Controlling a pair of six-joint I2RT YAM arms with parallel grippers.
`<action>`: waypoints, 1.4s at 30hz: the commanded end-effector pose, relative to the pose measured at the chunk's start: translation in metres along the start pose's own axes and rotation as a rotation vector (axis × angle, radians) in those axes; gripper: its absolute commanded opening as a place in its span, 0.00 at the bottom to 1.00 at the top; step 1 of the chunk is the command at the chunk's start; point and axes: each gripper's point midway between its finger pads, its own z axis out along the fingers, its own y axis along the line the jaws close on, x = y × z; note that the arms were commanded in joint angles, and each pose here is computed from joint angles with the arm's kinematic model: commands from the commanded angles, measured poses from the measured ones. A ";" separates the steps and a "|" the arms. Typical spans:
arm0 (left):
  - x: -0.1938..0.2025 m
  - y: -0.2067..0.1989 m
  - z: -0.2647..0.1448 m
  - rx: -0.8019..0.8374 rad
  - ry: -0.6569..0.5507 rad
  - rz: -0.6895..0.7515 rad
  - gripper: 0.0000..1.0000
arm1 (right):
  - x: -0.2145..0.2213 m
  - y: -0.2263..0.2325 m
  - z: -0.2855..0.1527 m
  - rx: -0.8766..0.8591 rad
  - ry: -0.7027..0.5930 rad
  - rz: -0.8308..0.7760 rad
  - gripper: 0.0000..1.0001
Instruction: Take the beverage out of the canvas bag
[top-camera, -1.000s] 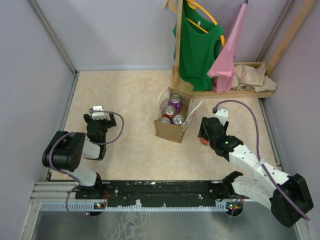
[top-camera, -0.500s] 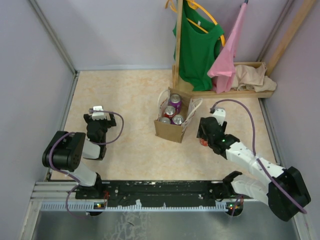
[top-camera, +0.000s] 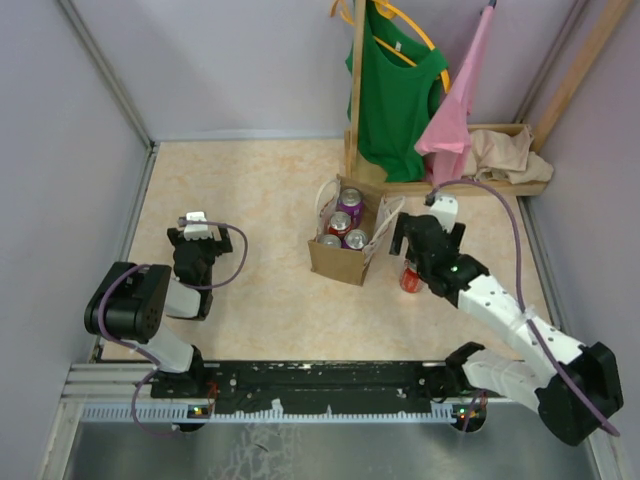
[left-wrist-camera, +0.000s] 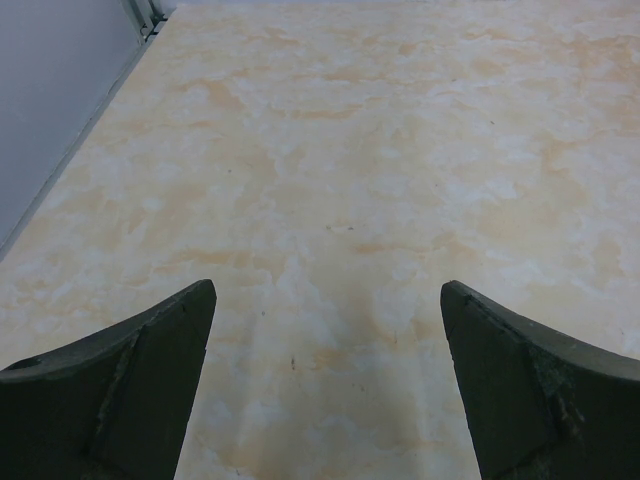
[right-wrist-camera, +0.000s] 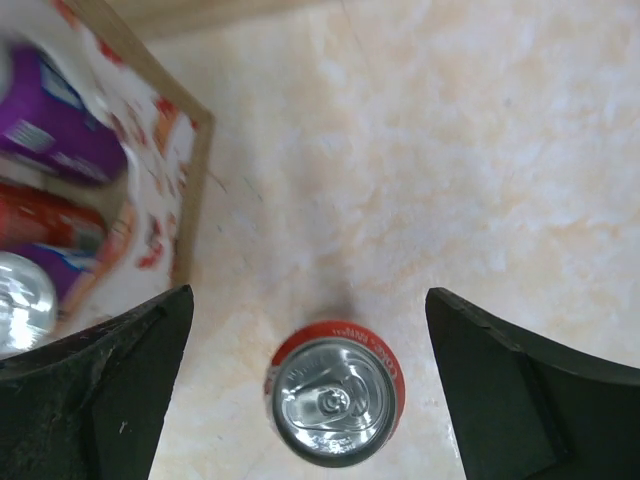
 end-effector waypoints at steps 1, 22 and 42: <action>-0.004 0.001 0.000 -0.007 -0.023 -0.016 1.00 | -0.108 0.002 -0.048 -0.033 -0.261 0.070 0.99; -0.004 0.001 0.000 -0.007 -0.023 -0.016 1.00 | -0.177 0.169 -0.116 -0.539 -0.306 -0.216 0.92; -0.004 0.001 0.000 -0.007 -0.023 -0.017 1.00 | -0.034 0.164 -0.034 -0.405 0.203 -0.515 0.93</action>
